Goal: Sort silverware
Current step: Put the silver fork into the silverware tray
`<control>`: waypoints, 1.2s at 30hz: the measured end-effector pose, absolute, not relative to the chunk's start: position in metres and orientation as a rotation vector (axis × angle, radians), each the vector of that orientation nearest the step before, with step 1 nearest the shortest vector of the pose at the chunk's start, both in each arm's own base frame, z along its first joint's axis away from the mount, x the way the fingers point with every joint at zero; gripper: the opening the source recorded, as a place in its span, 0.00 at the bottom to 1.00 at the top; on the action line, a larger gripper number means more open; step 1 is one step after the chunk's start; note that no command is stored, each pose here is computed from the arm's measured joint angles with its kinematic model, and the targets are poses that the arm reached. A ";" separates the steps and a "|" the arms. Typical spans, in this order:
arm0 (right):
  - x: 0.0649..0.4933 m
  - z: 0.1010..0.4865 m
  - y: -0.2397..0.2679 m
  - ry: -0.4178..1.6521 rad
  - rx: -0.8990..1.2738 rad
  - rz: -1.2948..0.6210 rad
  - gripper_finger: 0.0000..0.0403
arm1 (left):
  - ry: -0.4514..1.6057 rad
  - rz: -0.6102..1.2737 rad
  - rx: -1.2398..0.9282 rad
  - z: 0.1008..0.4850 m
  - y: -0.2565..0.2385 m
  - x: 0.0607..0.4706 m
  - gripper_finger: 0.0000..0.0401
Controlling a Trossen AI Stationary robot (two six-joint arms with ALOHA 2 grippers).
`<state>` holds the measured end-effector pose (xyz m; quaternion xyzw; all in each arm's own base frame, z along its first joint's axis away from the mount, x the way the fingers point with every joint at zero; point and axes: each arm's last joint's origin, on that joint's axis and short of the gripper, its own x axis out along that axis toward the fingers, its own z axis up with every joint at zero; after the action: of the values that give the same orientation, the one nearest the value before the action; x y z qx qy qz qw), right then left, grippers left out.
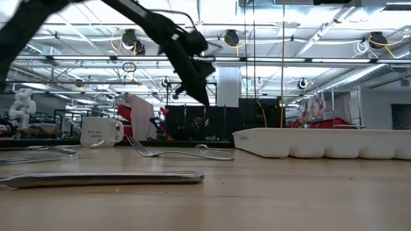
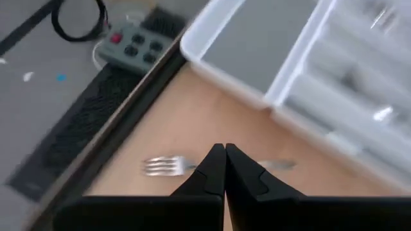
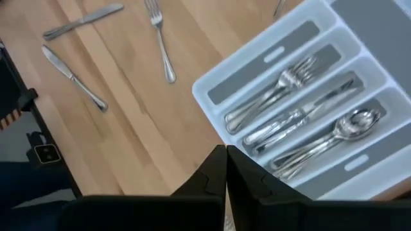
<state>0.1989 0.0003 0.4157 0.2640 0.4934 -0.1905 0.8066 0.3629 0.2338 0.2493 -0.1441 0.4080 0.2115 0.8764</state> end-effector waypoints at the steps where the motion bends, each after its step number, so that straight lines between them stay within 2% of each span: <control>1: 0.199 0.417 0.002 1.047 0.556 -0.406 0.00 | 0.907 0.415 -0.276 0.245 0.242 0.367 0.01; 4: 0.199 0.418 0.006 1.039 0.532 -0.401 0.00 | 0.984 0.328 -0.294 0.236 0.268 0.376 0.00; 7: 0.200 0.417 0.010 1.046 0.519 -0.389 0.00 | 0.912 0.238 -0.449 0.228 0.291 0.383 0.00; 15: 0.201 0.417 0.018 1.047 0.515 -0.363 0.00 | 0.952 0.255 -0.584 0.200 0.308 0.384 0.00; 21: 0.202 0.418 0.019 1.028 0.485 -0.356 0.00 | 1.130 0.427 -0.452 0.188 0.305 0.381 0.00; 28: 0.205 0.419 0.019 1.004 0.470 -0.335 0.00 | 1.118 0.378 -0.405 0.183 0.295 0.393 0.00; 36: 0.205 0.419 0.019 0.998 0.462 -0.328 0.00 | 1.245 0.343 -0.461 0.155 0.291 0.391 0.00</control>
<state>0.2053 0.0188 0.4192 0.2186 0.4722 -0.1551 0.8397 0.3910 0.2910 0.1546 -0.2127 0.5751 0.1583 0.7739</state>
